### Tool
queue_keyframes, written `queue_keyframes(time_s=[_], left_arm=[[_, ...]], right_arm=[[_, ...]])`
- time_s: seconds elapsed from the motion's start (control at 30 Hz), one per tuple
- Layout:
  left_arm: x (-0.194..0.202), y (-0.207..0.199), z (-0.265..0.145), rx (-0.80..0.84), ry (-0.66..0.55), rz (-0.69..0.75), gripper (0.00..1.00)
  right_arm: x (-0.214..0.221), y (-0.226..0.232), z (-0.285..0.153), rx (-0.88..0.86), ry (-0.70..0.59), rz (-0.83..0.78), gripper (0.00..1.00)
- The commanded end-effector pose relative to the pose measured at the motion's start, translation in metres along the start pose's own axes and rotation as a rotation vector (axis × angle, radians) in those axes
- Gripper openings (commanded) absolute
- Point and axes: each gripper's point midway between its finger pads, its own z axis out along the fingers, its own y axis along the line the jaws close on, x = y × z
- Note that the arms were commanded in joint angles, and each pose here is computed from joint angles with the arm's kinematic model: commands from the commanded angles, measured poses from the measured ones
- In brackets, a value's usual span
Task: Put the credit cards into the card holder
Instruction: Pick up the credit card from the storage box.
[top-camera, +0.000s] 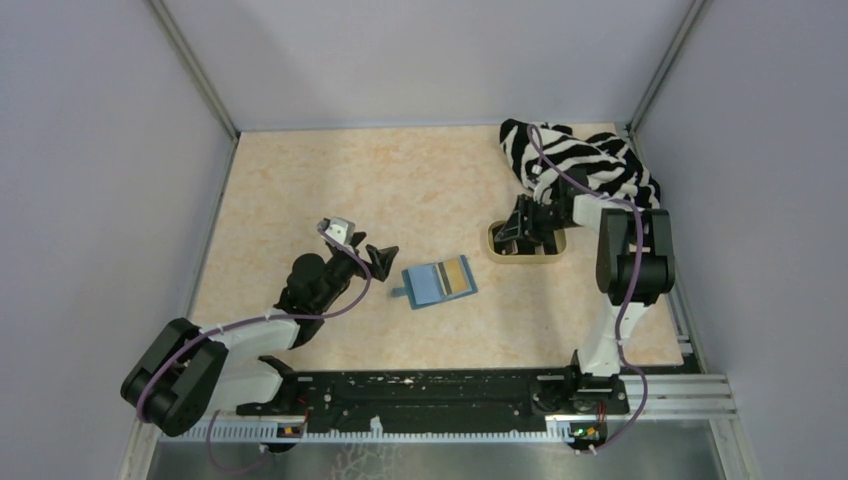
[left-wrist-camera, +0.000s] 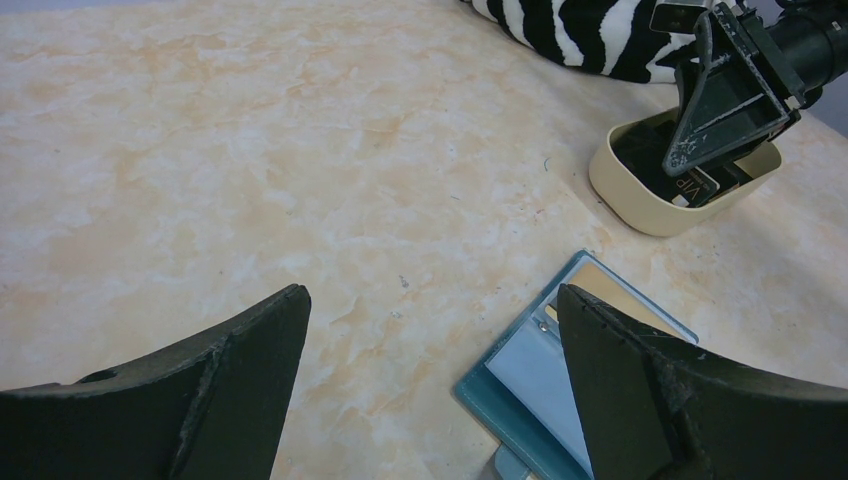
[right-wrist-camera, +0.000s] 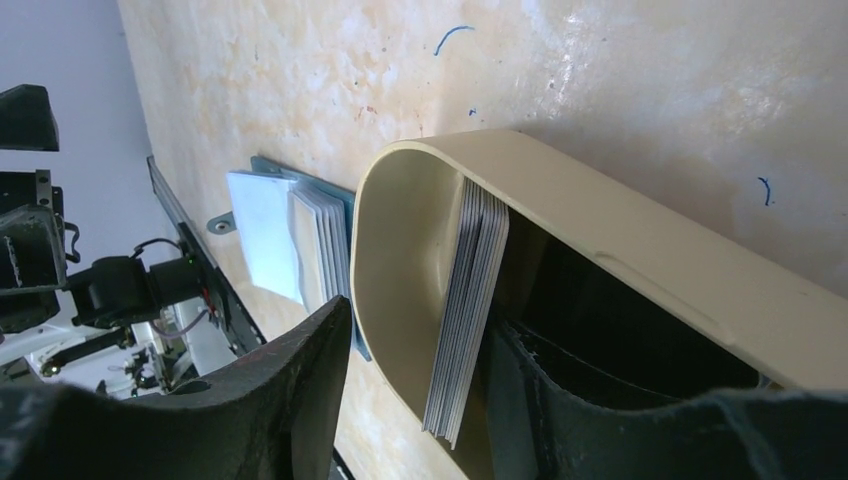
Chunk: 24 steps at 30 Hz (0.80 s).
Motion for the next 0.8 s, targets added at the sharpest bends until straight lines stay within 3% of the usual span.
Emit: queue_keyframes(time_s=[0.0, 0.47, 0.77], left_arm=[[-0.009, -0.003, 0.003, 0.018, -0.025, 0.007, 0.99], [-0.009, -0.003, 0.001, 0.019, -0.03, 0.008, 0.99], [-0.01, -0.004, 0.0, 0.02, -0.036, 0.008, 0.99]], right_arm=[[-0.021, 0.021, -0.015, -0.054, -0.051, -0.072, 0.48], [-0.032, 0.009, -0.044, -0.083, -0.117, -0.007, 0.42], [-0.034, -0.005, -0.05, -0.037, -0.134, 0.015, 0.34]])
